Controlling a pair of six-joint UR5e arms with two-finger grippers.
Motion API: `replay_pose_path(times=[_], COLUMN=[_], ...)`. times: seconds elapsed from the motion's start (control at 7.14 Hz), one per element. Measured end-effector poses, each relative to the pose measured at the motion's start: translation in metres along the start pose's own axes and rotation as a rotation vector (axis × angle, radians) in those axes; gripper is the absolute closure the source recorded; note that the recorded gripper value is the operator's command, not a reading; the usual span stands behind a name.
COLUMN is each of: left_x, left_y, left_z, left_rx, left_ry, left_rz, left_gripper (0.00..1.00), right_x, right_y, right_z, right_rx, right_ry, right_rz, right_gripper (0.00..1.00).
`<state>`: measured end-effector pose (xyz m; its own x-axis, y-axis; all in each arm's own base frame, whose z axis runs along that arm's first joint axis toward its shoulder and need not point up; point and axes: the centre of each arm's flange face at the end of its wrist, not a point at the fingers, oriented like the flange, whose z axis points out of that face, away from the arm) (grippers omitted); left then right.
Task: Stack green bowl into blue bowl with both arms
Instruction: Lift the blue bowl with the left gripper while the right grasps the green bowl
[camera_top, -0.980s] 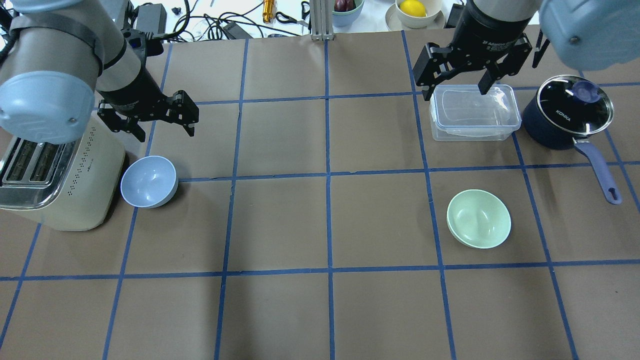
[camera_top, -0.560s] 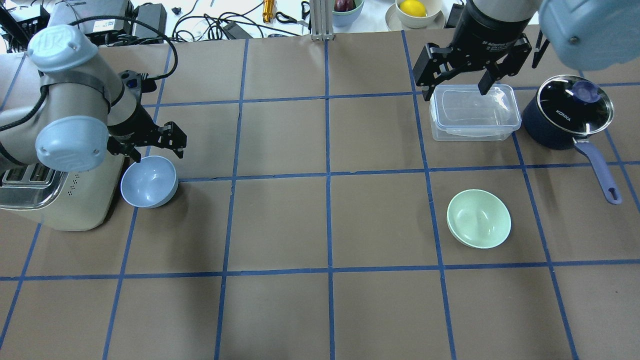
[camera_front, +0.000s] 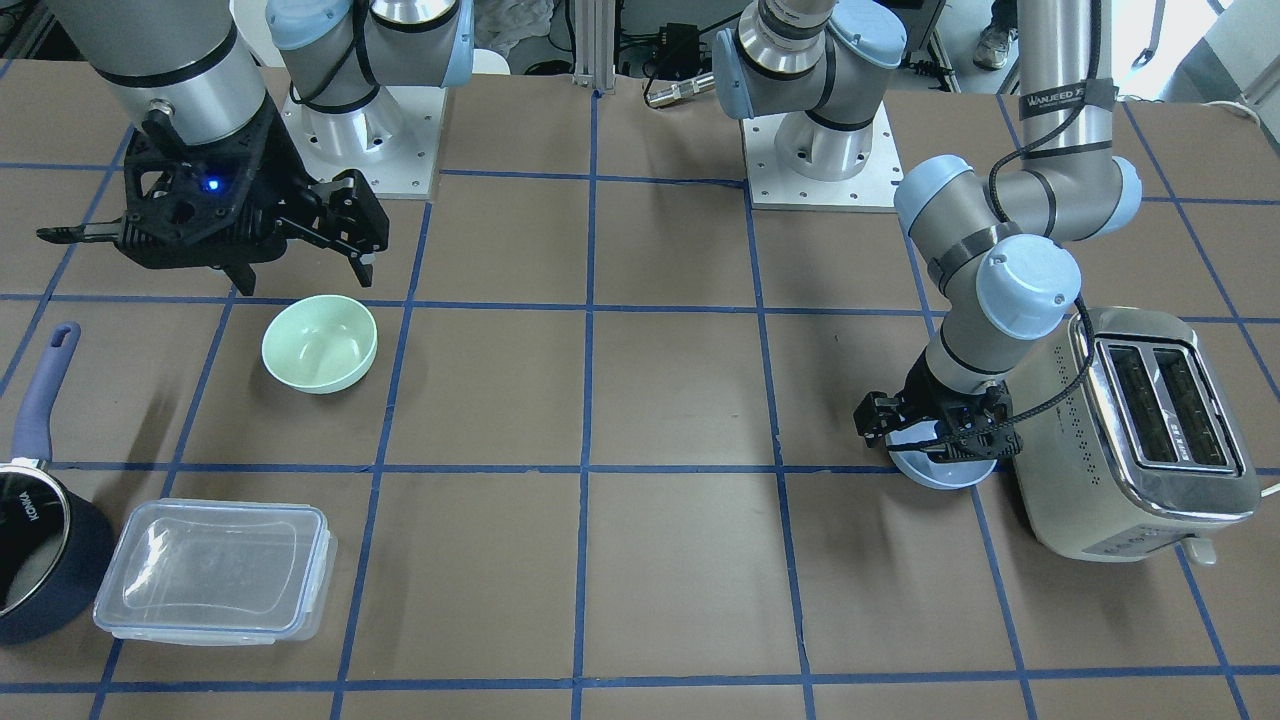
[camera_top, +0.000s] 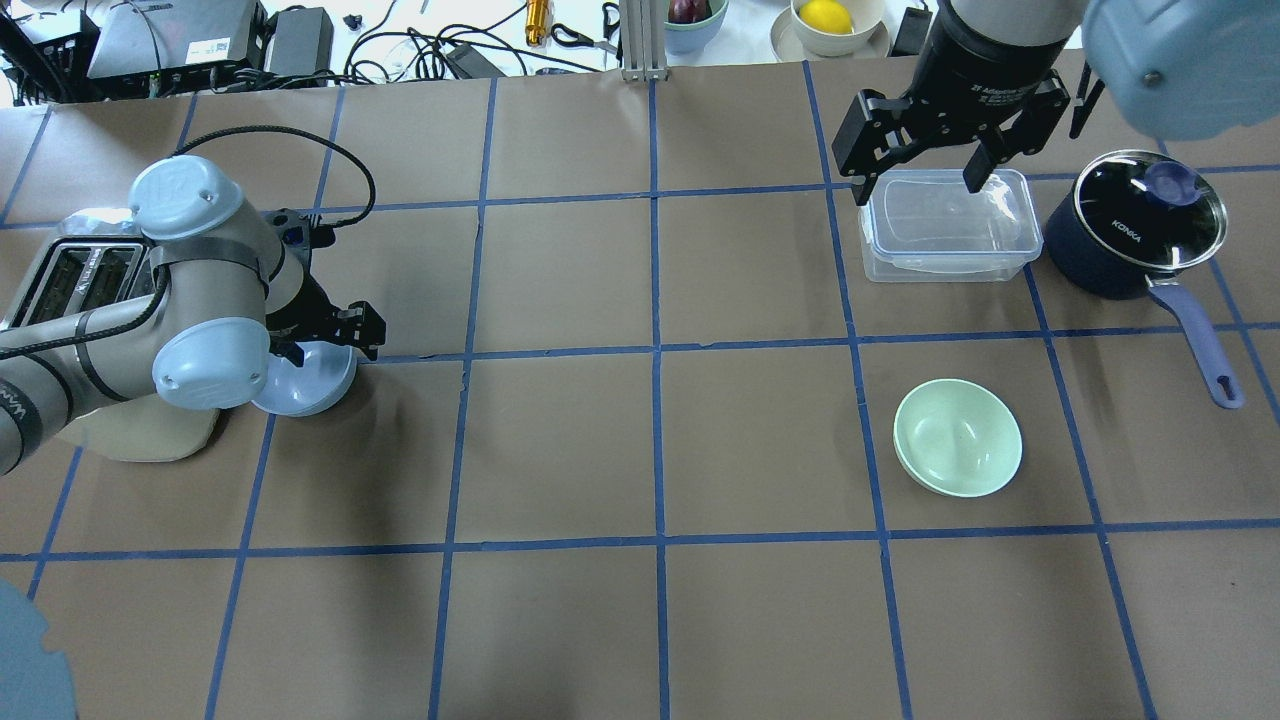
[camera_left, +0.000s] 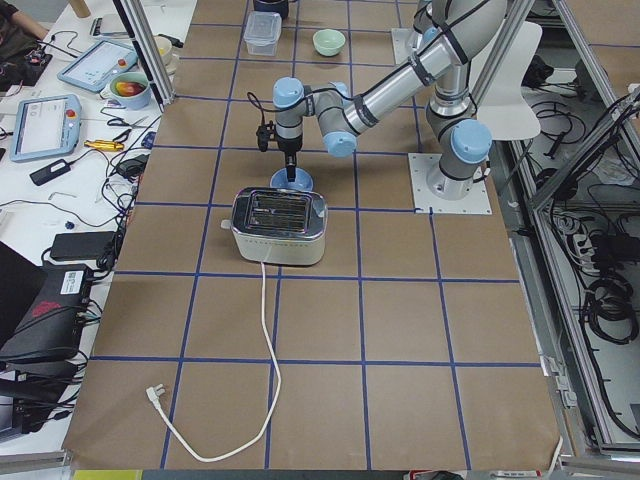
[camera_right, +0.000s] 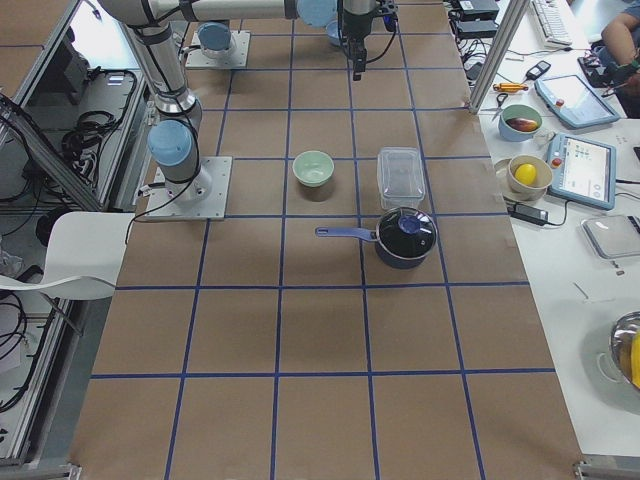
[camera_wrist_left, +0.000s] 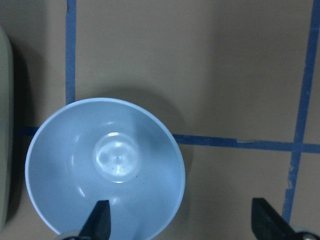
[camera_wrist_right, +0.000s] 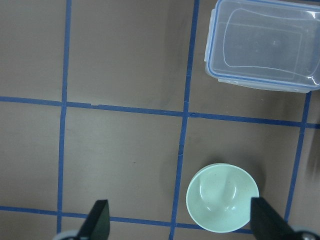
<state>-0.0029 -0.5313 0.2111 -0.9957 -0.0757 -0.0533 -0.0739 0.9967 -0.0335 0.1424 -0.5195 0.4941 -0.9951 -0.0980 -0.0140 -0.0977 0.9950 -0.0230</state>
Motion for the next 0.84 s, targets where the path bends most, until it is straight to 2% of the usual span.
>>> replay_pose_path(times=[0.14,0.42,0.7,0.84], left_x=[-0.001,-0.001,0.017,0.051], left_y=[-0.003,-0.006,-0.006,-0.005], left_z=[0.006,0.008,-0.01,-0.028], left_rx=[0.01,0.023,0.029,0.034], left_ry=[-0.007,-0.011,-0.009,-0.003], left_rz=[0.002,0.001,-0.03,-0.057], left_gripper=[1.0,1.0,1.0,1.0], right_x=[0.022,0.091,0.14,0.155], right_y=[-0.001,0.001,0.014,0.026], right_z=[0.005,0.026,0.071,0.103], right_rx=[-0.023,-0.086,-0.136,-0.147], right_ry=[0.009,0.003,-0.018,-0.025], right_rz=[0.01,0.034,0.04,0.06], right_gripper=[0.0,0.0,0.0,0.0])
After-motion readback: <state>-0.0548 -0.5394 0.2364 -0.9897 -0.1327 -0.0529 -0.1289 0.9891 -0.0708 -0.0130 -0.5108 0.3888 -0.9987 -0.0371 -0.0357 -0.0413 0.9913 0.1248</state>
